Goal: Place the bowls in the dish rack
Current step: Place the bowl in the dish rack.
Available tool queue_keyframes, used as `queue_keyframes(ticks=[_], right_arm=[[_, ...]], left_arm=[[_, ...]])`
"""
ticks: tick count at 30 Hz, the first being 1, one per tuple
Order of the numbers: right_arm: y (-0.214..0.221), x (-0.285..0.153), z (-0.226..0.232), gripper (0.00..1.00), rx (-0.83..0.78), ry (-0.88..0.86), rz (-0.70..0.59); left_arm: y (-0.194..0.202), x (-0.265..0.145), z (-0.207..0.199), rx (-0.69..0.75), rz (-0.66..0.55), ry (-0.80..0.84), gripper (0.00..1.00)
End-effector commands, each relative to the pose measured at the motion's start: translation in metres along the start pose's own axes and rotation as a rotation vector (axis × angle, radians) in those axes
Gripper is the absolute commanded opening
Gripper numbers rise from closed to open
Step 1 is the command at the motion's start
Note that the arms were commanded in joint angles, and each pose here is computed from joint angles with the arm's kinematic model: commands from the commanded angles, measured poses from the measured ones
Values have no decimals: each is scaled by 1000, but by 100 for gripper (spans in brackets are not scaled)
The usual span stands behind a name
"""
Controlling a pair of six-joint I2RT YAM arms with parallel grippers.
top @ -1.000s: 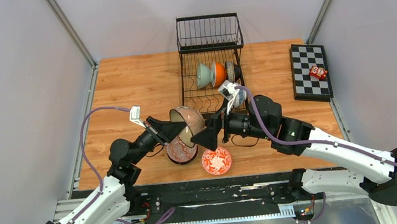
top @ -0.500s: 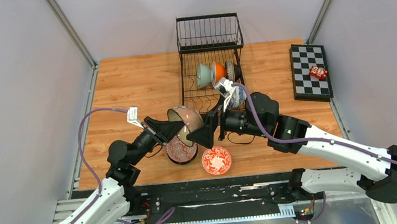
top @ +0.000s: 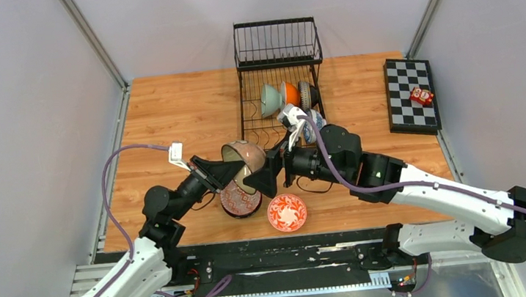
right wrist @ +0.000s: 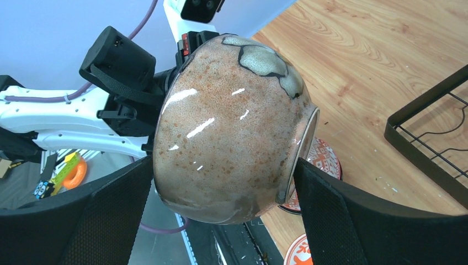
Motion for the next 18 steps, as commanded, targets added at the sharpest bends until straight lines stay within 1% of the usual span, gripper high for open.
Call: queue_keyframes(ticks=[1, 7, 18], right_arm=[[-18, -2, 23, 96, -38, -79, -43], [-16, 0, 27, 93, -67, -87, -32], [-16, 1, 31, 92, -96, -79, -37]], left_arm=[[-19, 5, -18, 35, -87, 45, 0], [-21, 7, -21, 24, -90, 52, 0], [-22, 8, -22, 18, -96, 51, 0]])
Point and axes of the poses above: each gripper's point midway between its finger pads, its own x axis out along the fingers, its own z axis along the line the jaws close on, y = z × x, the point moved 6 cm from there along -x, back along the fingers, and after that the axes turned 6 degrees about -x, right-handed, at the moved point
